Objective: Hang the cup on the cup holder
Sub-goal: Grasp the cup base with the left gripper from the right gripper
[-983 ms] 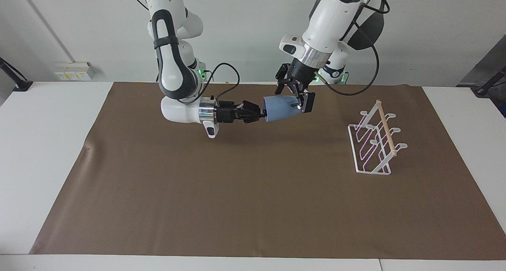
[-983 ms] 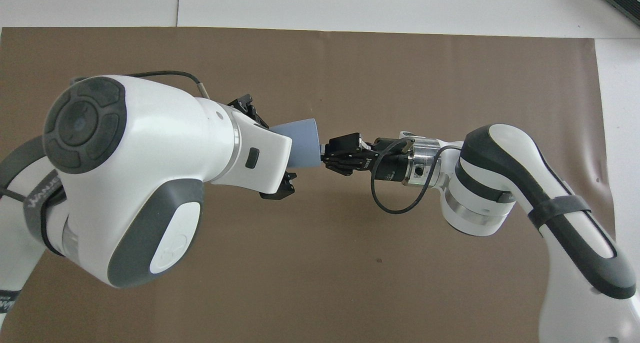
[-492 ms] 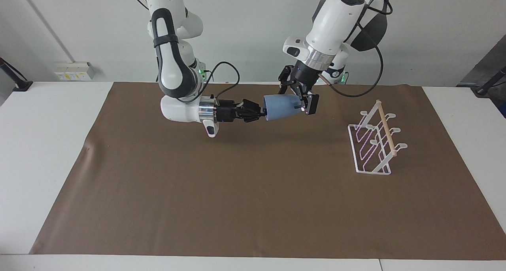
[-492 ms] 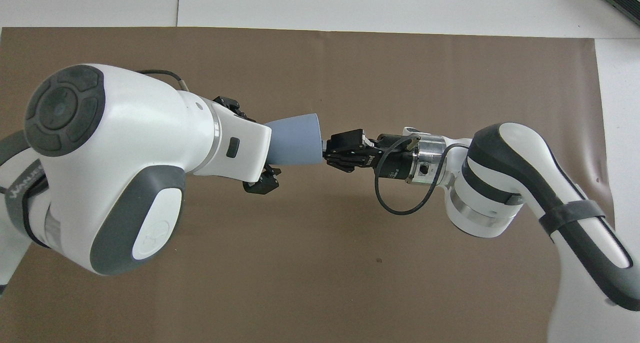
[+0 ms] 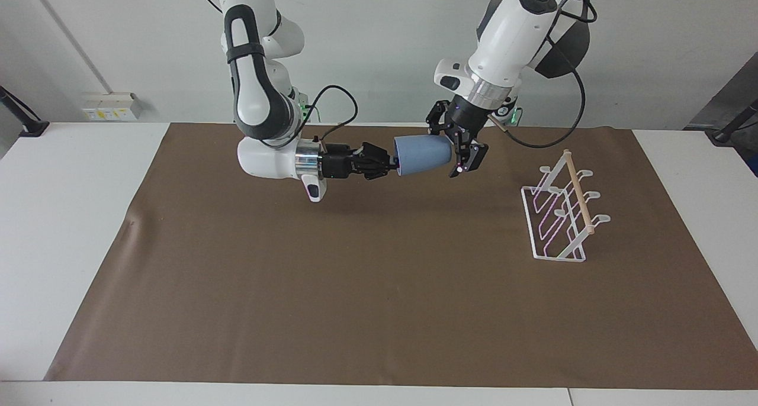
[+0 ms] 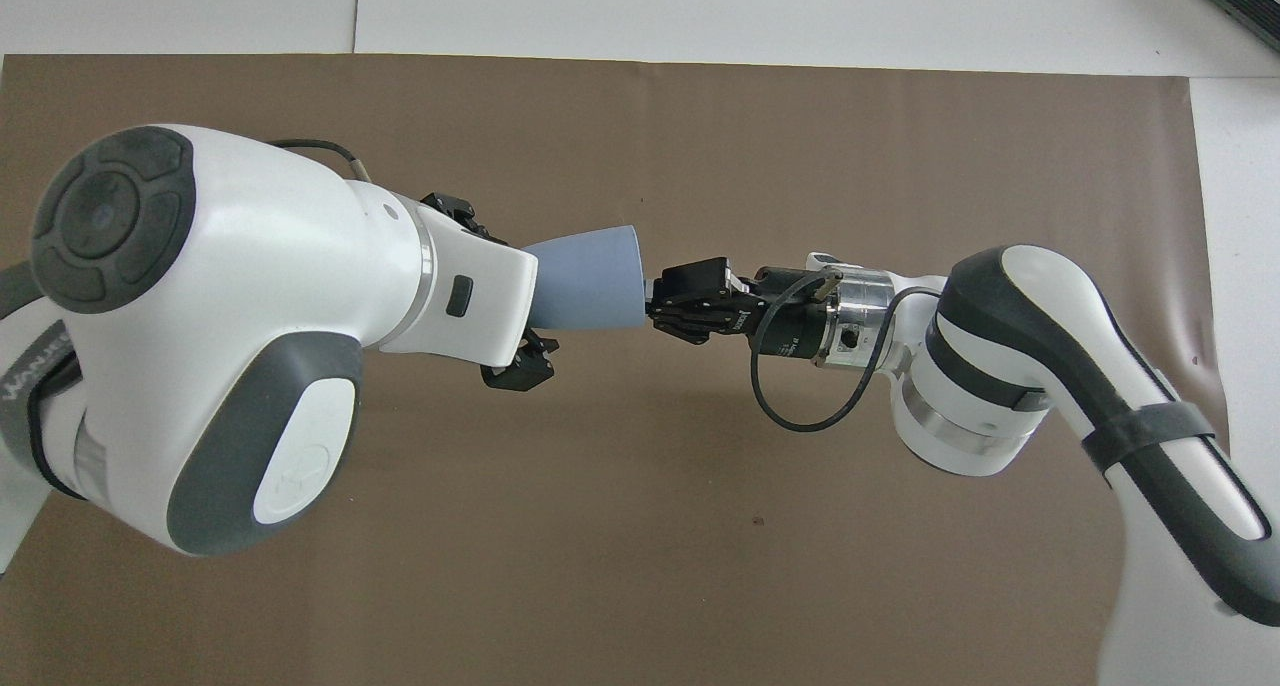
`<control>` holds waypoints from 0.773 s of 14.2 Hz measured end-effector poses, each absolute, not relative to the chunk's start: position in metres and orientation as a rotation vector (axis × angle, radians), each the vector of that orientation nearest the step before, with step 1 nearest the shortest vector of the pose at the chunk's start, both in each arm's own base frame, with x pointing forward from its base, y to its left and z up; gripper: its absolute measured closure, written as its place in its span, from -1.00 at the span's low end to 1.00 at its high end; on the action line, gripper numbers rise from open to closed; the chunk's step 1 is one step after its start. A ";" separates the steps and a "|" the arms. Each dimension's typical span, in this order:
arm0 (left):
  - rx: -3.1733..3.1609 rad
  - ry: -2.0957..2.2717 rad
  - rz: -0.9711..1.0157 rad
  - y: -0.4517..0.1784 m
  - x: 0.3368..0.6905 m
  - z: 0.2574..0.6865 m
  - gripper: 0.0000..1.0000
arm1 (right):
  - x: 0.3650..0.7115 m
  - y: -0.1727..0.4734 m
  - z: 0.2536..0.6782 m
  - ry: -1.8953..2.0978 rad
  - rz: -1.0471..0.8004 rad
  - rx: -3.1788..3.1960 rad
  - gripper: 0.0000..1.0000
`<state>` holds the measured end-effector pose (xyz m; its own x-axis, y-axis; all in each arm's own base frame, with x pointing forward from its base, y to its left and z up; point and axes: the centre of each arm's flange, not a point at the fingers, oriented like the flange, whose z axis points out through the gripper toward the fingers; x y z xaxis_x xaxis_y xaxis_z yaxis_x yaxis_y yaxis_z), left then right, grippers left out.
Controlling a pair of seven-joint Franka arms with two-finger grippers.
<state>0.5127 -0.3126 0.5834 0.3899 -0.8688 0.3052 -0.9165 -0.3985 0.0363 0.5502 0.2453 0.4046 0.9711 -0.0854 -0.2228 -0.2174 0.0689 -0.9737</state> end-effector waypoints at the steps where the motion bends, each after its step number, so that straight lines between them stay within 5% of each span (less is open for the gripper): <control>1: 2.442 -1.599 0.359 -0.315 0.511 0.584 -1.00 | 0.550 0.245 0.405 0.246 0.101 -1.503 0.90; 9: 2.422 -1.602 0.444 -0.339 0.504 0.587 -1.00 | 0.549 0.244 0.402 0.251 0.104 -1.505 0.90; 11: 2.422 -1.612 0.440 -0.338 0.505 0.585 -0.66 | 0.549 0.243 0.400 0.252 0.108 -1.506 0.90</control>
<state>0.5050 -0.3376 0.5849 0.3616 -0.8633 0.3521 -0.9225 -0.3860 0.0010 0.5487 0.2432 0.4001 0.9692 -0.0853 -0.2311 -0.2259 0.0664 -0.9719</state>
